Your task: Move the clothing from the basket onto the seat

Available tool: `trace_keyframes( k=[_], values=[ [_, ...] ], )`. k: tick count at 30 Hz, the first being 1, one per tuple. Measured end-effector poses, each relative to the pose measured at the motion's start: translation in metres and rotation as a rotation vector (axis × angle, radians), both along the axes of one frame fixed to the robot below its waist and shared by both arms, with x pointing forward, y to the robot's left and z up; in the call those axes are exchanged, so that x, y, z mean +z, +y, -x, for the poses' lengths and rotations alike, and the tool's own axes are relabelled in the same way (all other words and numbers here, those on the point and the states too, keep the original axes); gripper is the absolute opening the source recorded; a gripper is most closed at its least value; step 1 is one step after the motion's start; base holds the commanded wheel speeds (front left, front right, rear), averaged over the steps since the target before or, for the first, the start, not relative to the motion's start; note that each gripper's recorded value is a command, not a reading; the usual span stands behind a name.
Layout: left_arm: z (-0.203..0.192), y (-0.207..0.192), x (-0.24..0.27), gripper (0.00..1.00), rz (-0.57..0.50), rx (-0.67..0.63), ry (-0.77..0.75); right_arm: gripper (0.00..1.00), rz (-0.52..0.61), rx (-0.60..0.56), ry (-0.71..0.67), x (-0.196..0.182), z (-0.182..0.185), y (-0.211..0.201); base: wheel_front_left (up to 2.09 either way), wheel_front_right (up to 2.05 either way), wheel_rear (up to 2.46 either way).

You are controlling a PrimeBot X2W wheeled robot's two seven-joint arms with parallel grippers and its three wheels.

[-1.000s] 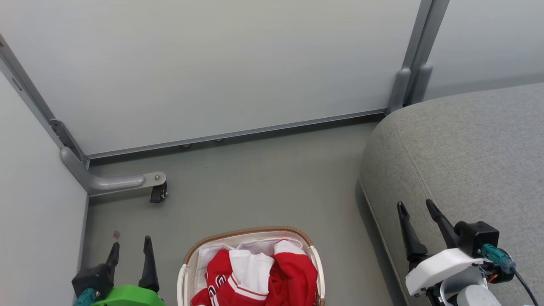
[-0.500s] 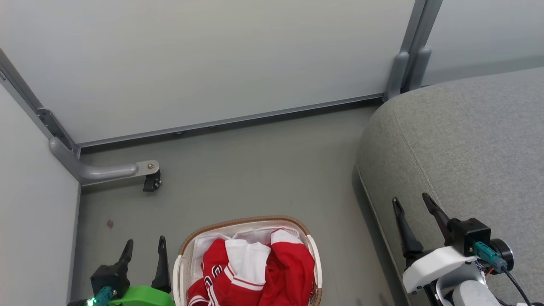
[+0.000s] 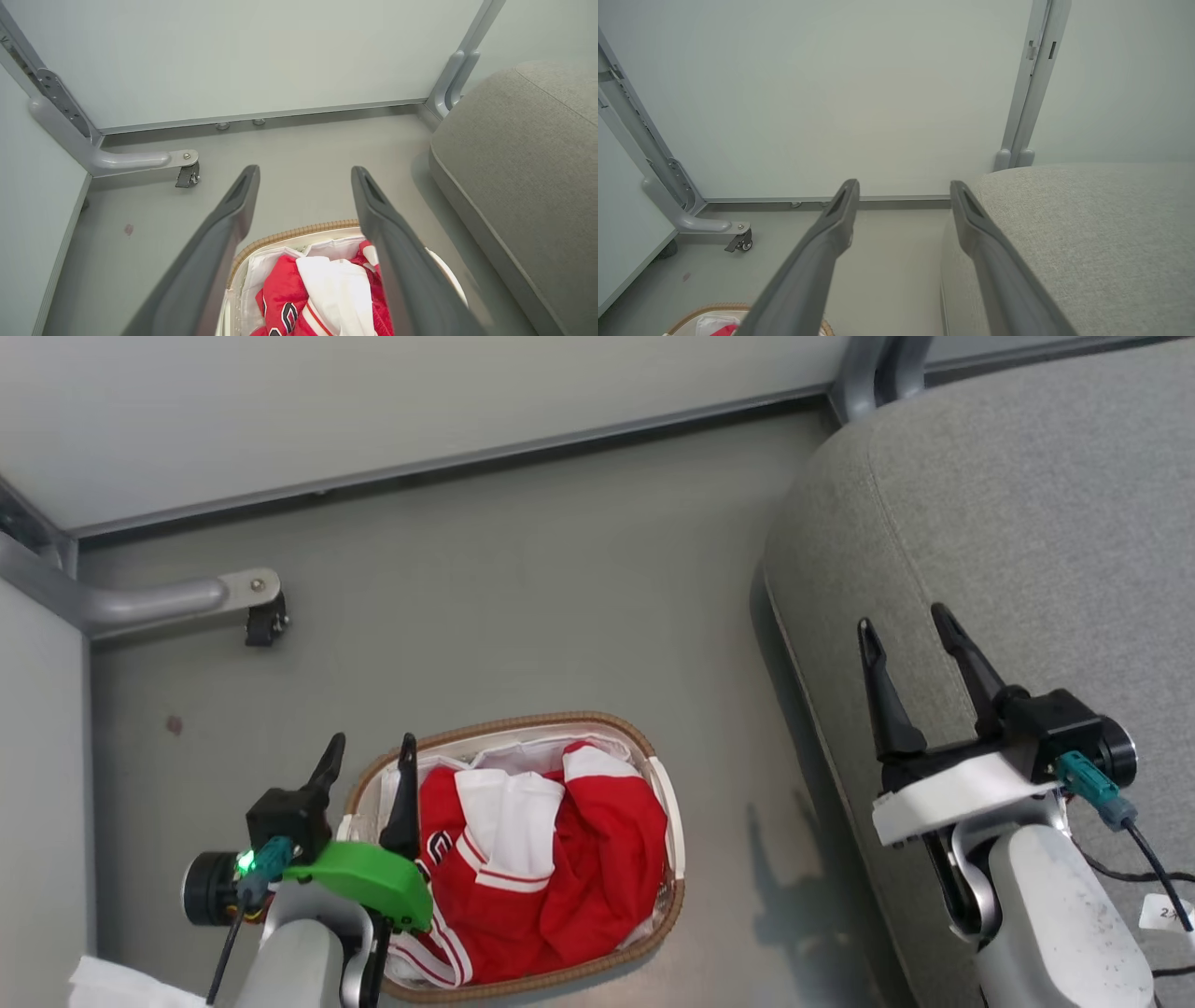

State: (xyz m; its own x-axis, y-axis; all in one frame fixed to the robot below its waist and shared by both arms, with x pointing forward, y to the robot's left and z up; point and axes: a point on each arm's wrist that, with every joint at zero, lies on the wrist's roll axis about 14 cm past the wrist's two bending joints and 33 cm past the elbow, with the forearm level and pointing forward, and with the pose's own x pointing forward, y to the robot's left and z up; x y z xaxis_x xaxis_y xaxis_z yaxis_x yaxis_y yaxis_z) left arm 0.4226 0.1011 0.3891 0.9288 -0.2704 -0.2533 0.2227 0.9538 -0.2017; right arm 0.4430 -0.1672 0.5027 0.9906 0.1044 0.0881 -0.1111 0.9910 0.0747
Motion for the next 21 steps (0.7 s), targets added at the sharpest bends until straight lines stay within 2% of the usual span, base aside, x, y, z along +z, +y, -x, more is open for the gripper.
trace_keyframes(
  k=[6, 11, 17, 21],
  values=[
    [-0.022, -0.025, -0.034, 1.0, -0.018, -0.103, 0.069, 1.0, -0.021, 0.01, -0.009, -0.006, -0.028, 0.002, 0.0, 0.0, 0.0],
    [-0.024, -0.04, -0.081, 1.0, -0.033, -0.182, 0.185, 1.0, -0.04, 0.027, 0.005, -0.02, -0.047, 0.006, 0.0, 0.0, 0.0],
    [-0.006, -0.055, -0.142, 1.0, -0.034, -0.247, 0.37, 1.0, -0.053, 0.029, 0.052, -0.047, -0.058, 0.005, 0.0, 0.0, 0.0],
    [0.022, -0.061, -0.182, 1.0, -0.058, -0.31, 0.511, 1.0, -0.054, 0.022, 0.091, -0.065, -0.059, 0.002, 0.0, 0.0, 0.0]
  ],
)
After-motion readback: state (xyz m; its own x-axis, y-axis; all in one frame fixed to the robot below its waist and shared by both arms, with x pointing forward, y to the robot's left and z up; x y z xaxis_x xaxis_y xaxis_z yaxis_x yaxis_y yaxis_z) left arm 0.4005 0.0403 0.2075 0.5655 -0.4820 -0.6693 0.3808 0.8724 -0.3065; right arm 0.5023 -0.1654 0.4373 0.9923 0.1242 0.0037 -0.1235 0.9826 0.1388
